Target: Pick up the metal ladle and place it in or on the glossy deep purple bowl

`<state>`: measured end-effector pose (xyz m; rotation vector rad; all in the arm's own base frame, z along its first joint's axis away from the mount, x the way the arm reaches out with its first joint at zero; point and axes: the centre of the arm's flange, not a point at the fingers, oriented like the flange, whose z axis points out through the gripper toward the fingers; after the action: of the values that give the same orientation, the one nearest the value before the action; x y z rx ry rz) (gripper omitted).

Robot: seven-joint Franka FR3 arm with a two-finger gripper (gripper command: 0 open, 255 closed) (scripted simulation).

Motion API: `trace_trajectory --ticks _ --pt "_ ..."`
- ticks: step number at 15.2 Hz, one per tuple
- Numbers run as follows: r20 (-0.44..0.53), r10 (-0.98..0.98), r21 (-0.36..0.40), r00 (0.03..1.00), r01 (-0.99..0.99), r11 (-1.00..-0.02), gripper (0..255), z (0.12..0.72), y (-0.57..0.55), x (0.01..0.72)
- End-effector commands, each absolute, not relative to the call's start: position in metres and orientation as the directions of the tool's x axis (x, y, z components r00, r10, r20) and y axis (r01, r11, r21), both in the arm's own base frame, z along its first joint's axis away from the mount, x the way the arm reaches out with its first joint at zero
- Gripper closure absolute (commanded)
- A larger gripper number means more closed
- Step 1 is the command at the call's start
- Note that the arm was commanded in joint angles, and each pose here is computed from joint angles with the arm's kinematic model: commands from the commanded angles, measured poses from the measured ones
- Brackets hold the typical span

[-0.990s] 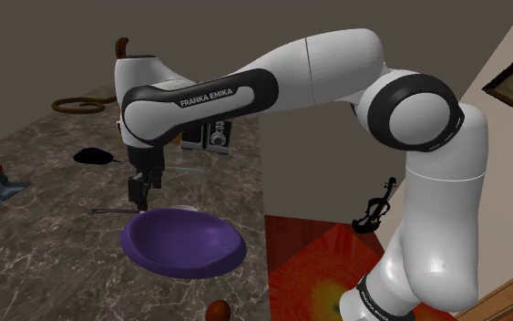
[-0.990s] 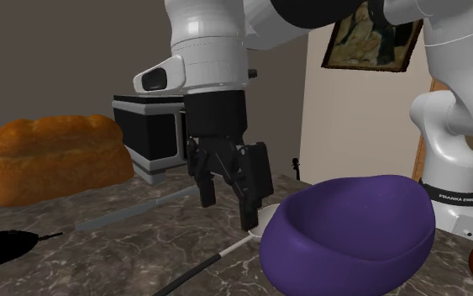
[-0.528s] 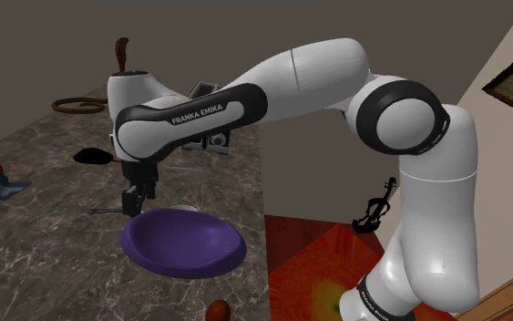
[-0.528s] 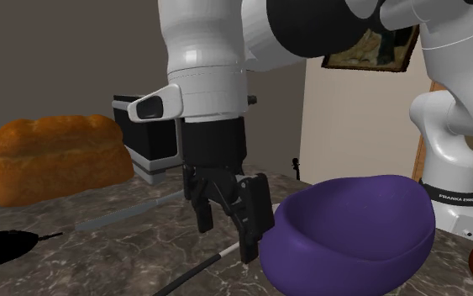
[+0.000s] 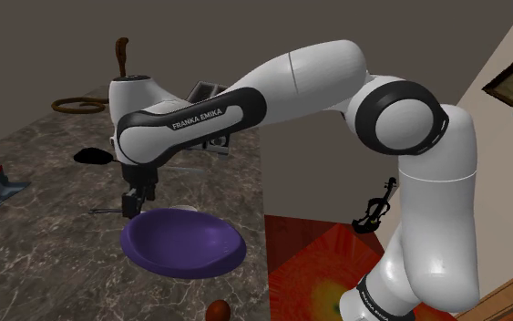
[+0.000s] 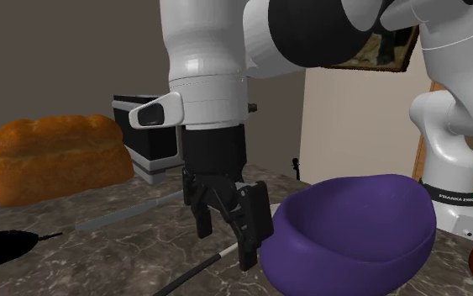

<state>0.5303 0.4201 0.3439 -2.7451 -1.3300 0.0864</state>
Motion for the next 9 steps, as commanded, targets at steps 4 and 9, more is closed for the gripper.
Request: trace_trajectory --ticks 4,9 --pt "-0.026 0.787 -0.109 0.616 0.781 -0.615 255 0.3393 0.4179 0.5259" --pt "-0.026 0.787 -0.109 0.616 0.781 -0.615 255 0.3341 0.4154 0.5241"
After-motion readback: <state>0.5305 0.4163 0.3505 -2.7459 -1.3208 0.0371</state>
